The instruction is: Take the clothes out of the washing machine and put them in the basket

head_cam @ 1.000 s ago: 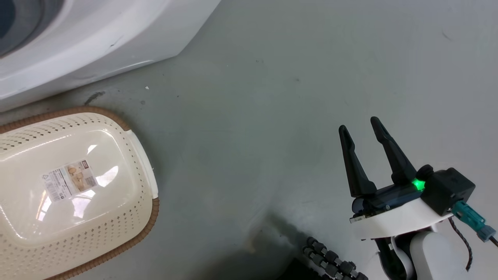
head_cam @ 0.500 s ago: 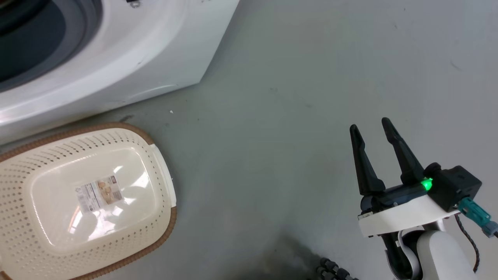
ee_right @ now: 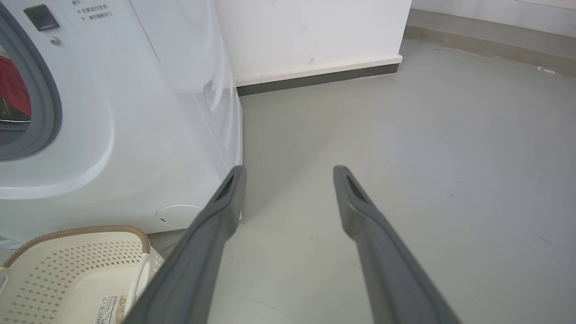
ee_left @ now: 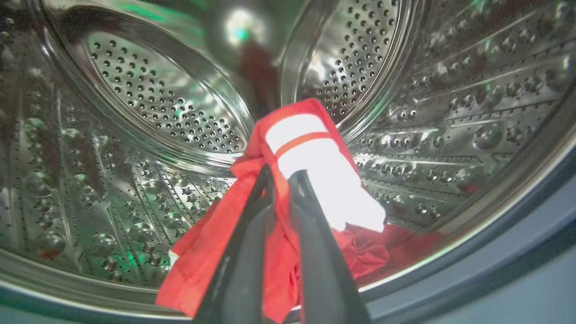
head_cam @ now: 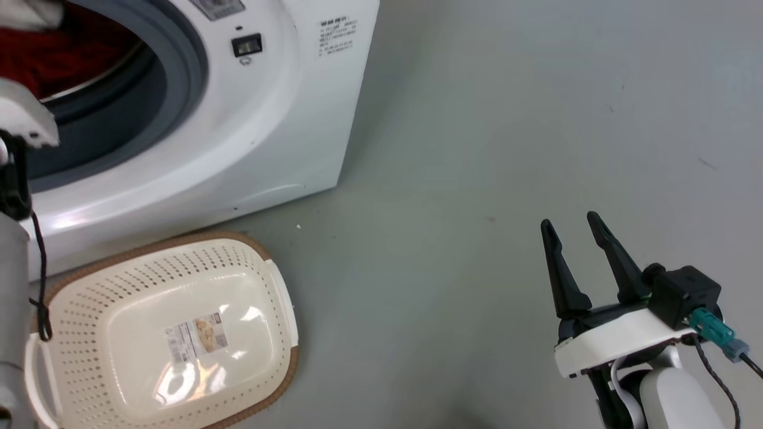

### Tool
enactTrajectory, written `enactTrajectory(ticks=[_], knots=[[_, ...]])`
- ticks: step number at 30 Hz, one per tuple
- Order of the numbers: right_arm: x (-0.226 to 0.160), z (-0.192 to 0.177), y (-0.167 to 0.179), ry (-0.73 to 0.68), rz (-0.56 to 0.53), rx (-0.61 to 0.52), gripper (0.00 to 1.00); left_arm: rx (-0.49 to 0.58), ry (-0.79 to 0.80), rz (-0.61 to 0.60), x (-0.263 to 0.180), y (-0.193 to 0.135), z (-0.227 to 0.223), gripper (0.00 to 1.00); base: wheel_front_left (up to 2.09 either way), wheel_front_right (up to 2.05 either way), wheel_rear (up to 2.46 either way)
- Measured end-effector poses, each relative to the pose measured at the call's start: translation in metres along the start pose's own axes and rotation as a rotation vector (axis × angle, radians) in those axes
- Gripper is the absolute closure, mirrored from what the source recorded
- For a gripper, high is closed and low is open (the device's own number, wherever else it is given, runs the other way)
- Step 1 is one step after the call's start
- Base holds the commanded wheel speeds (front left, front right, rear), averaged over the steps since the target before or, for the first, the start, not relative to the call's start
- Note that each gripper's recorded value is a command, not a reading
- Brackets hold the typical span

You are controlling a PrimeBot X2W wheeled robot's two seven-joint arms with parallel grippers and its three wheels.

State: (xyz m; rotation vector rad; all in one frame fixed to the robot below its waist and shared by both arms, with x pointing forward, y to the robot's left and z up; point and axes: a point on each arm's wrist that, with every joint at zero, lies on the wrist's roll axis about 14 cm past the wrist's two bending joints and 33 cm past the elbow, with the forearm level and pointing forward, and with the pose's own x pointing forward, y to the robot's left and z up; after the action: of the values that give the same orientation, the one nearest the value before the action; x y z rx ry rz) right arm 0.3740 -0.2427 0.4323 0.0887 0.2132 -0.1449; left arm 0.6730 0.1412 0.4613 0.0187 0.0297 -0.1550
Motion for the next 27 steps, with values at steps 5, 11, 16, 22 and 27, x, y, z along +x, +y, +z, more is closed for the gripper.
enactTrajectory(ticks=[5, 11, 16, 22, 27], knots=[[-0.008, 0.011, 0.004, -0.03, 0.014, 0.007, 0.0, -0.026, -0.056, 0.01, -0.028, 0.006, 0.024, 1.0, 0.0, 0.0, 0.0], [-0.017, 0.024, 0.011, -0.062, 0.038, 0.014, 0.0, -0.037, -0.107, 0.01, -0.062, 0.007, 0.046, 1.0, 0.0, 0.0, 0.0], [-0.024, 0.035, 0.017, -0.09, 0.058, 0.016, 0.0, -0.054, -0.14, 0.015, -0.091, 0.006, 0.059, 1.0, 0.0, 0.0, 0.0], [-0.03, 0.043, 0.024, -0.107, 0.08, 0.018, 0.0, -0.075, -0.199, 0.026, -0.127, 0.003, 0.076, 1.0, 0.0, 0.0, 0.0], [-0.029, 0.046, 0.033, -0.109, 0.112, 0.01, 0.0, -0.072, -0.229, 0.045, -0.157, 0.005, 0.089, 1.0, 0.0, 0.0, 0.0]])
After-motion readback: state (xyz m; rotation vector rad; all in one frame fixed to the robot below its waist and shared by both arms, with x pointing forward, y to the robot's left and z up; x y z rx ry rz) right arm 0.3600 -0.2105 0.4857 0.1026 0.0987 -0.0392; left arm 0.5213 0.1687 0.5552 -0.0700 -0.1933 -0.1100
